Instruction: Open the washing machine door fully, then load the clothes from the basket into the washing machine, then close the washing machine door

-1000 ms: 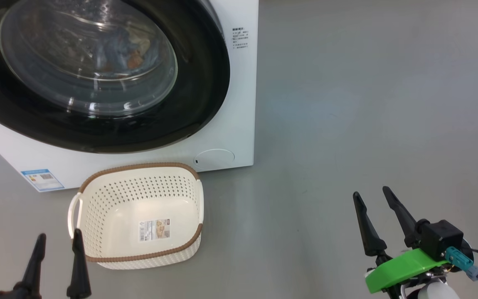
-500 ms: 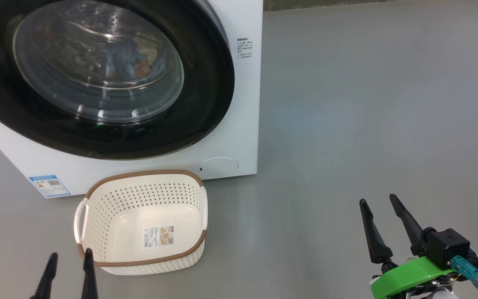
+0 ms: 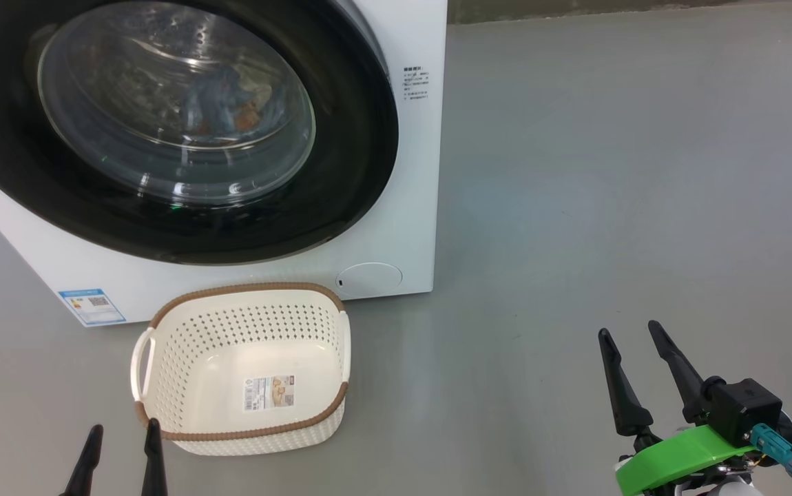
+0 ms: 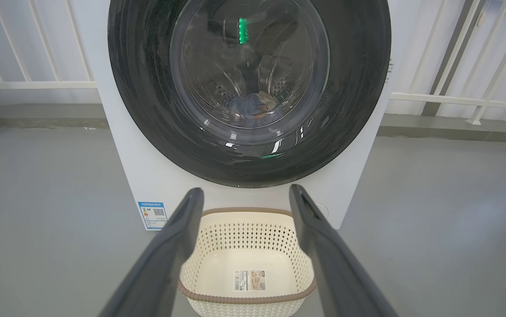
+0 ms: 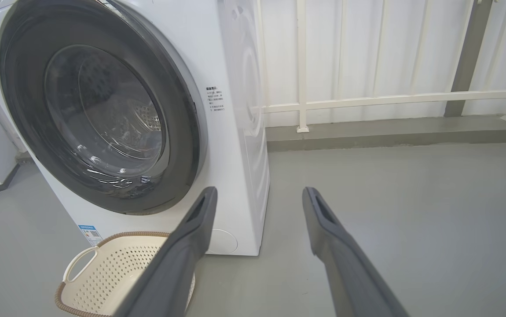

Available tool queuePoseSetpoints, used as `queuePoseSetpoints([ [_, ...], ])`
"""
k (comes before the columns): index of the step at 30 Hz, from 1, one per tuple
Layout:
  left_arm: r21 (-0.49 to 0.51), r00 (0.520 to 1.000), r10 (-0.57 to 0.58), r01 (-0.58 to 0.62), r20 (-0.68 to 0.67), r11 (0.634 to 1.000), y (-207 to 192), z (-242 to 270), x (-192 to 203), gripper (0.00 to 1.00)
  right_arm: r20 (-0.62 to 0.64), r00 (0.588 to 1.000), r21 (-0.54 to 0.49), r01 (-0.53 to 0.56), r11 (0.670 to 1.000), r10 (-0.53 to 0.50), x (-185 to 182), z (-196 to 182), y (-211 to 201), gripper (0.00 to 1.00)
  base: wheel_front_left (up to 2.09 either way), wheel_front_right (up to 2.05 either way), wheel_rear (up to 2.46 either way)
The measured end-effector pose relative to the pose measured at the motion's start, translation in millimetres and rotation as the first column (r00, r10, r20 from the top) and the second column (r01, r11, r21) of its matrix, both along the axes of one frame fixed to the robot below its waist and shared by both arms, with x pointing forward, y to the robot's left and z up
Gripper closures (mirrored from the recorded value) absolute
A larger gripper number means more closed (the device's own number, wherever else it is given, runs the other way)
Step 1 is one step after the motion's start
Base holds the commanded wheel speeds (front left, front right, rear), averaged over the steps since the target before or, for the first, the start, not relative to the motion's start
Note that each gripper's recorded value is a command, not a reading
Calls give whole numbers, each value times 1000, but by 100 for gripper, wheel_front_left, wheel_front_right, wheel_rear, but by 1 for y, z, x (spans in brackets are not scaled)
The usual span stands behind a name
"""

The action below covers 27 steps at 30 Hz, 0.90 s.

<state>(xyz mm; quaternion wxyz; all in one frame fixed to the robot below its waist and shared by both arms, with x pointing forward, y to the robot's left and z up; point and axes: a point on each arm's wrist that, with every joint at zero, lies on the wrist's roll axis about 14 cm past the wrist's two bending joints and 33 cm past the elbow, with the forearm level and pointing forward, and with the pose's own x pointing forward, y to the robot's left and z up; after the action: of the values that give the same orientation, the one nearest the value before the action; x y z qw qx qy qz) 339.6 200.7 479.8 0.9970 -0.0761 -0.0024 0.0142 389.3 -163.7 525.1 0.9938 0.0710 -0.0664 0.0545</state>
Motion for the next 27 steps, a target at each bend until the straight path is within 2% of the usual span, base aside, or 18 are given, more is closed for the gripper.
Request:
queuePoseSetpoints([
  [15,-2,1000,-2,2,-3,1000,-1,-1,-2,0,0,1000,9,4,1000,-4,1,0,-1,0,0,0,0],
  [16,-2,1000,-4,4,-4,1000,-2,-1,-2,100,-2,1000,10,5,1000,-5,1,0,-1,100,0,0,0],
  [22,-39,998,-8,6,-64,999,-9,-19,-6,100,-94,996,21,6,1000,-4,-7,-29,-1,100,0,0,0],
  [27,-95,997,2,-9,-71,995,-8,-20,-6,100,-106,994,77,20,997,-11,-7,-30,-4,100,0,0,0],
])
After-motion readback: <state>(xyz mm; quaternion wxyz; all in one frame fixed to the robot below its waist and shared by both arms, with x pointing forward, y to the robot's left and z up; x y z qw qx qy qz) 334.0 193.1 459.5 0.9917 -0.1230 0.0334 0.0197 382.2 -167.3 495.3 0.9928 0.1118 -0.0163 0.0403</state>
